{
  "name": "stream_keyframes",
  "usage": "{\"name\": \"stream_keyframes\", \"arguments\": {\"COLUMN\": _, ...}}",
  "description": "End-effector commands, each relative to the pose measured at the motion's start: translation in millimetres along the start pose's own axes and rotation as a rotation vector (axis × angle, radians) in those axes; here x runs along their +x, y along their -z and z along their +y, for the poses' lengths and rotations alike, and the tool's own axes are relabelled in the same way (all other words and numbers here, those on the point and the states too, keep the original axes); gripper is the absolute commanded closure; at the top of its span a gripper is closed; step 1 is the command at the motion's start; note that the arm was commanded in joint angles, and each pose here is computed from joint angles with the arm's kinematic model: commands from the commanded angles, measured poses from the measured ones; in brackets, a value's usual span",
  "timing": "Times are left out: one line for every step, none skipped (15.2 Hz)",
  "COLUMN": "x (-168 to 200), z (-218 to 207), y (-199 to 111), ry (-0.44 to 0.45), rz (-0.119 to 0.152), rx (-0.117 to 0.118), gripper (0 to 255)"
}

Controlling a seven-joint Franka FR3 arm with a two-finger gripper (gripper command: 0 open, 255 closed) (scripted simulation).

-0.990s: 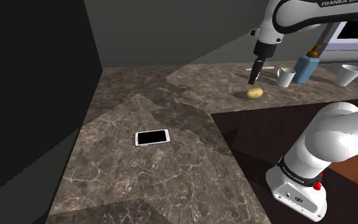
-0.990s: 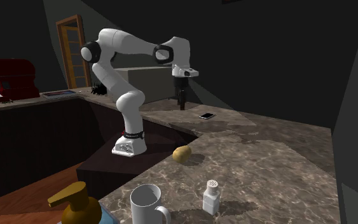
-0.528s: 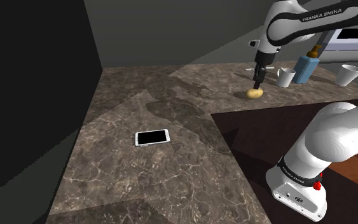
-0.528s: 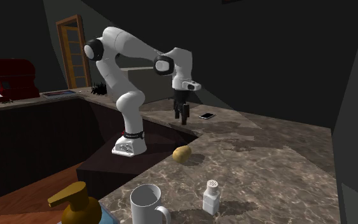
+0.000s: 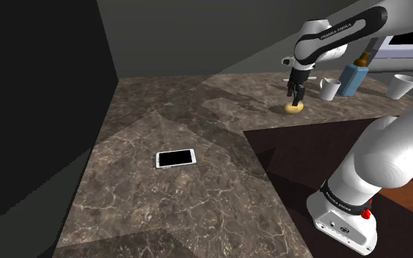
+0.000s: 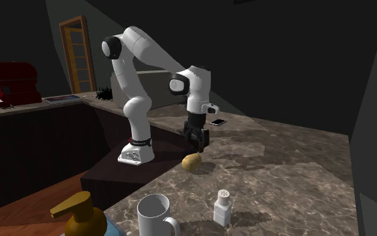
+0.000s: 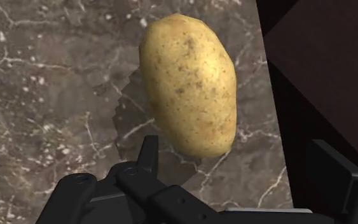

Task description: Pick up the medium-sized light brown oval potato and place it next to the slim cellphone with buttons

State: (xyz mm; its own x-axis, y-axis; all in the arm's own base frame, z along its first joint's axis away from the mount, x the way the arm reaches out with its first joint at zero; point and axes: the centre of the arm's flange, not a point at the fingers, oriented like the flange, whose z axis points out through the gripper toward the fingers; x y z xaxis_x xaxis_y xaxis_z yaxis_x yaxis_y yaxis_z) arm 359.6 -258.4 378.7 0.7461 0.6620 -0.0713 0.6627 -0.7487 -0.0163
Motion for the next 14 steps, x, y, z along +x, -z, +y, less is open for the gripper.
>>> {"name": "stream_keyframes", "arguments": {"x": -4.4, "z": 19.8, "y": -11.6, "ry": 0.054, "rz": -0.011, "rx": -0.005, "gripper": 0}}
{"name": "stream_keyframes", "arguments": {"x": -4.4, "z": 19.8, "y": -16.9, "ry": 0.054, "rz": -0.011, "rx": -0.005, "gripper": 0}}
{"name": "stream_keyframes", "arguments": {"x": -4.5, "z": 19.8, "y": -22.1, "ry": 0.054, "rz": -0.011, "rx": -0.005, "gripper": 0}}
{"name": "stream_keyframes", "arguments": {"x": -4.5, "z": 19.9, "y": -27.4, "ry": 0.054, "rz": -0.011, "rx": -0.005, "gripper": 0}}
{"name": "stream_keyframes", "arguments": {"x": -4.6, "z": 19.9, "y": -32.7, "ry": 0.054, "rz": -0.011, "rx": -0.005, "gripper": 0}}
{"name": "stream_keyframes", "arguments": {"x": -4.7, "z": 19.9, "y": -38.0, "ry": 0.054, "rz": -0.011, "rx": -0.005, "gripper": 0}}
{"name": "stream_keyframes", "arguments": {"x": -4.7, "z": 19.9, "y": -43.3, "ry": 0.054, "rz": -0.011, "rx": -0.005, "gripper": 0}}
{"name": "stream_keyframes", "arguments": {"x": -4.8, "z": 20.0, "y": -48.5, "ry": 0.054, "rz": -0.011, "rx": -0.005, "gripper": 0}}
{"name": "stream_keyframes", "arguments": {"x": -4.8, "z": 20.0, "y": -51.6, "ry": 0.054, "rz": -0.011, "rx": -0.005, "gripper": 0}}
{"name": "stream_keyframes", "arguments": {"x": -4.8, "z": 20.0, "y": -51.6, "ry": 0.054, "rz": -0.011, "rx": -0.005, "gripper": 0}}
{"name": "stream_keyframes", "arguments": {"x": -4.8, "z": 20.0, "y": -51.6, "ry": 0.054, "rz": -0.012, "rx": -0.005, "gripper": 0}}
{"name": "stream_keyframes", "arguments": {"x": -4.8, "z": 20.0, "y": -51.6, "ry": 0.054, "rz": -0.011, "rx": -0.005, "gripper": 0}}
{"name": "stream_keyframes", "arguments": {"x": -4.8, "z": 20.0, "y": -51.6, "ry": 0.054, "rz": -0.011, "rx": -0.005, "gripper": 0}}
{"name": "stream_keyframes", "arguments": {"x": -4.8, "z": 20.0, "y": -51.6, "ry": 0.054, "rz": -0.011, "rx": -0.005, "gripper": 0}}
